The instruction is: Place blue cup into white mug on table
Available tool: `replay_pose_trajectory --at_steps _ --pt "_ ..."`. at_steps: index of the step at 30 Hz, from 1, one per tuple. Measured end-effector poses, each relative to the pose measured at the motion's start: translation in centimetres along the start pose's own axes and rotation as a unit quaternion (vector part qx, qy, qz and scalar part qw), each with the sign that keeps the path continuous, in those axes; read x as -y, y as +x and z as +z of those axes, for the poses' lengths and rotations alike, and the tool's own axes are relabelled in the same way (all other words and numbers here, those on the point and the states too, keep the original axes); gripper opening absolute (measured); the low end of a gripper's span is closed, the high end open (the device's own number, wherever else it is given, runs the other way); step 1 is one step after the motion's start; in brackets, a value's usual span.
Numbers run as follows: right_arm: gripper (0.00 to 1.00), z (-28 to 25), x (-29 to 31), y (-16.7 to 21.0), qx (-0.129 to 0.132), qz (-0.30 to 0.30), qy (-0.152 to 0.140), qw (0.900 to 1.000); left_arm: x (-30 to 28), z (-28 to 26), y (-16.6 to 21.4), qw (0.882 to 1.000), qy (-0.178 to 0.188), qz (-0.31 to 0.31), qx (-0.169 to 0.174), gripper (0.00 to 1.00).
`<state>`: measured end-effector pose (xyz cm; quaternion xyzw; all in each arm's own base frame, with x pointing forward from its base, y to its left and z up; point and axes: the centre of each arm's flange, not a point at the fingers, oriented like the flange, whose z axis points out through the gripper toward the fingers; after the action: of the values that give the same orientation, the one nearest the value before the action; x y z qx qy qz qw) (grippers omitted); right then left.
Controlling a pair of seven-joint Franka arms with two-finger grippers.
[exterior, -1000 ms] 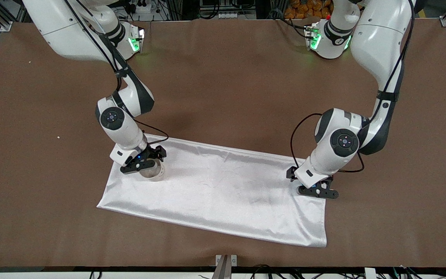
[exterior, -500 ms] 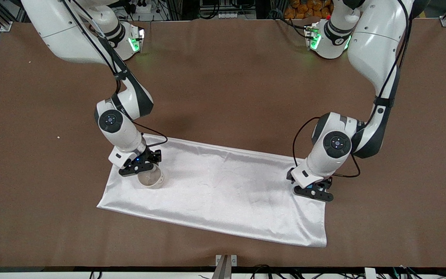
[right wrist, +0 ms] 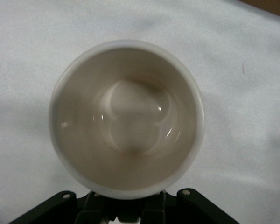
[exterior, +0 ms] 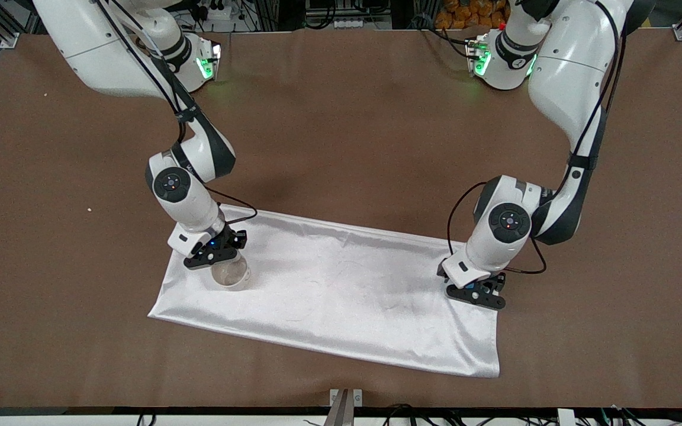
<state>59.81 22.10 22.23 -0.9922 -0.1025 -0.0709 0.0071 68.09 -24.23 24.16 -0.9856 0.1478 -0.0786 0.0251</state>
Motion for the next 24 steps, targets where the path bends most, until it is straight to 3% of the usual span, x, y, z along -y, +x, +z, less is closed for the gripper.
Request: replay_pose_trajectory --at_steps 9,13,23,24 --pt "0.09 -3.8 4.6 -0.2 0.022 0.046 -0.011 0.999 0.0 0.5 -0.1 1.0 0.0 0.0 0.003 1.0" --pt "0.09 -6.3 8.6 -1.0 0.022 0.089 0.0 0.996 -0.1 0.5 -0.1 1.0 0.0 0.001 0.003 0.97" --pt "0.09 -9.0 16.9 -3.6 0.041 0.187 0.054 0.98 -0.1 0.5 -0.2 1.0 0.0 0.009 0.004 0.53" --pt "0.09 -9.1 17.7 -3.9 0.044 0.189 0.057 0.979 -0.1 0.5 -0.2 1.0 0.0 0.01 0.004 0.43"
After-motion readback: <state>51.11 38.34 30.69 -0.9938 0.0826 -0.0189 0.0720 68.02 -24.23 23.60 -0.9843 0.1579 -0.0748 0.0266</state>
